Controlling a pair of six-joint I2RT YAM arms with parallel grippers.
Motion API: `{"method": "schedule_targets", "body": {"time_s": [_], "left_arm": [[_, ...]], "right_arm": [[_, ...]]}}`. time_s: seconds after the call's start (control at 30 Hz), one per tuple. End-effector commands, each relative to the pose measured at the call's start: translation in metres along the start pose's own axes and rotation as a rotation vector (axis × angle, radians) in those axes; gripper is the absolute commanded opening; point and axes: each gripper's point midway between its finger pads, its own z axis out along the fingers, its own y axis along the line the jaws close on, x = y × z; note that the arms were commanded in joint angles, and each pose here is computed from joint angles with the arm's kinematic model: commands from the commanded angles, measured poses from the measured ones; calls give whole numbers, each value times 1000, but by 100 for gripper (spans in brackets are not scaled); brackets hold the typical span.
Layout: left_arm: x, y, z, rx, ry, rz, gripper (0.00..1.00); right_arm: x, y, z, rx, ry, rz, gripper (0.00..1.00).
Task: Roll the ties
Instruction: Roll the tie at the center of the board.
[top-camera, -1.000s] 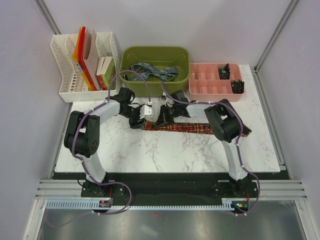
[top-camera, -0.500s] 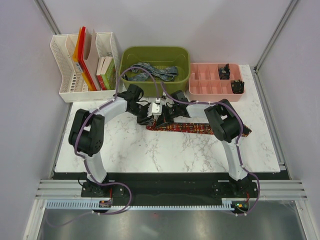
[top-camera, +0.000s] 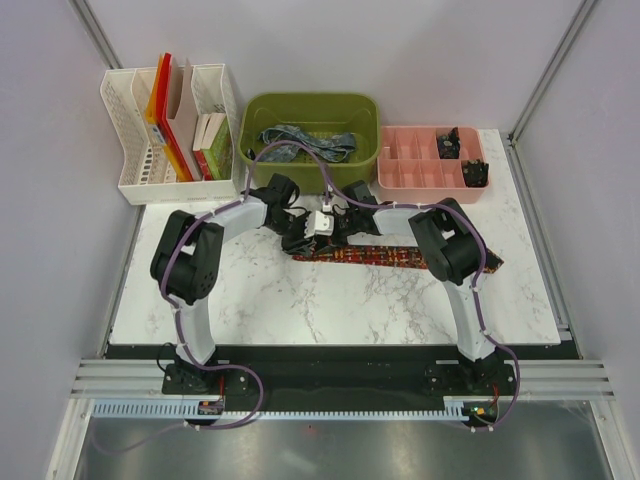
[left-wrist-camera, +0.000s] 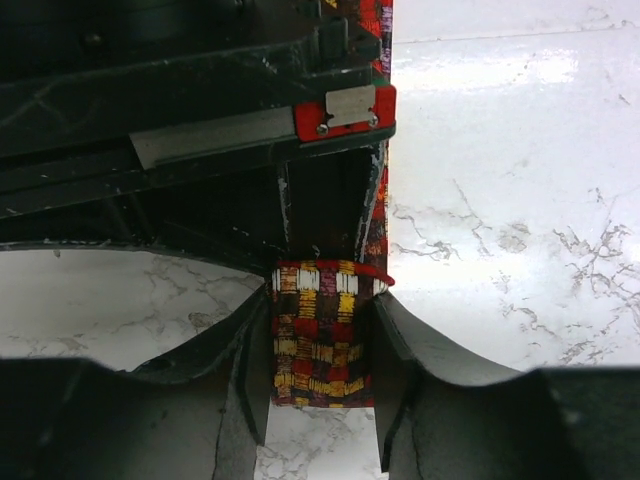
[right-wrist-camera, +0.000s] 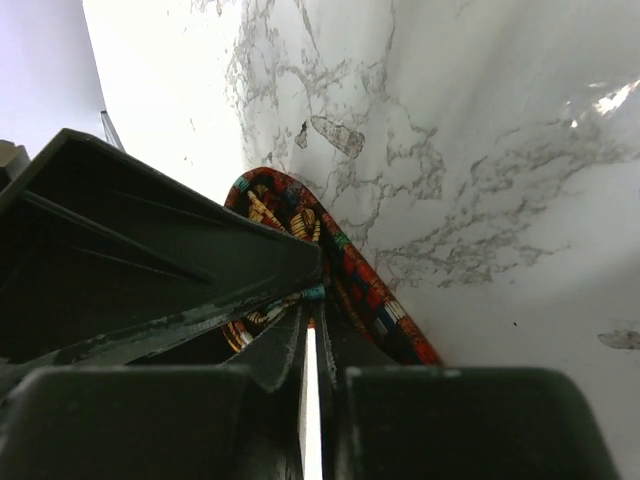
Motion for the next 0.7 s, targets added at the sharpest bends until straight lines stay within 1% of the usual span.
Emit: {"method": "schedule_targets", "body": {"time_s": [0.0, 0.03, 0.07, 0.17, 0.3, 0.47, 0.6, 0.63, 0.67], "left_arm": [[29, -16, 5, 23, 111, -8, 43], [31, -16, 5, 23, 119, -6, 42], [34, -18, 6, 29, 129, -13, 42], [41, -20, 8, 39, 151, -23, 41], [41, -21, 9, 44, 152, -34, 40], [41, -19, 11, 54, 150, -51, 40], [36, -21, 12, 70, 131, -62, 40], [36, -22, 12, 76, 133, -65, 41], [36, -22, 12, 78, 133, -67, 41]], "right_arm": [[-1, -5, -8, 23, -14, -24, 11], [-2, 0, -11, 12, -16, -32, 13], [-2, 1, -13, 12, -15, -31, 18], [-3, 7, -23, -5, -20, -22, 23], [-5, 14, -39, -22, -35, -22, 28], [-9, 19, -51, -30, -75, -19, 38], [-17, 25, -47, -78, -148, 18, 40], [-26, 31, -48, -107, -190, 21, 40], [-22, 27, -45, -106, -196, 34, 42]]}}
